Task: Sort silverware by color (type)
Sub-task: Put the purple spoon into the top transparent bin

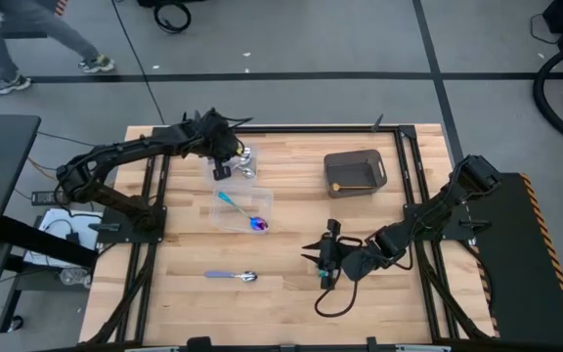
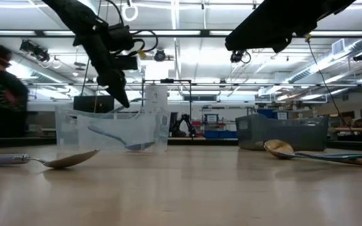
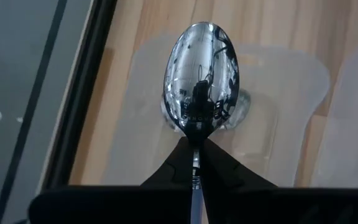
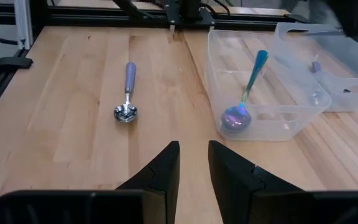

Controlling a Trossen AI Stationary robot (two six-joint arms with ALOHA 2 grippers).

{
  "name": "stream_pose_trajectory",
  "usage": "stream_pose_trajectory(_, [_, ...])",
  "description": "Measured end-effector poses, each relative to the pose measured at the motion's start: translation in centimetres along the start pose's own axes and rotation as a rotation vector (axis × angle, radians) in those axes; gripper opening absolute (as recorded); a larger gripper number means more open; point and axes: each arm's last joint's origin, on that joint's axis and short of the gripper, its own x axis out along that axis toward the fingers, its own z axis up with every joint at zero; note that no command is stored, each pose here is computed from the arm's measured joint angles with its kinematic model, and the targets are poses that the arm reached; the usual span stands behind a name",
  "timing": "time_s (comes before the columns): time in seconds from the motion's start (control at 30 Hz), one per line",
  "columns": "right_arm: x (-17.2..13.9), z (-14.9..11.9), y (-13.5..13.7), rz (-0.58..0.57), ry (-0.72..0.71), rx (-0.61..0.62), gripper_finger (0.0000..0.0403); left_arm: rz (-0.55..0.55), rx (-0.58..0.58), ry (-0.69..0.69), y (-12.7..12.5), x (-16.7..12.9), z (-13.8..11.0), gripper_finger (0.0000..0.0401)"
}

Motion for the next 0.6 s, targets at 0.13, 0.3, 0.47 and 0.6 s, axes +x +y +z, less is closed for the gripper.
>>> stream_pose_trajectory(0.13, [0.0, 0.0, 0.0, 0.0, -0.001, 0.007, 0.0095, -0.003, -0.024, 0.03, 0.0, 0.6, -1.2, 0.0017])
stream_pose_trajectory(0.3, [0.0, 0.0, 0.0, 0.0, -0.001, 0.008, 0.0095, 0.016, -0.056, -0.007, -0.3, 1.4, -1.7, 0.0019])
stream_pose_trajectory(0.47, [0.0, 0.0, 0.0, 0.0, -0.001, 0.007, 0.0095, 0.024, -0.074, -0.026, -0.7, 2.1, -2.5, 0.0019])
stream_pose_trajectory(0.6, [0.0, 0.0, 0.0, 0.0, -0.001, 0.0, 0.0095, 0.018, -0.111, -0.012, -0.9, 2.4, -2.9, 0.0023])
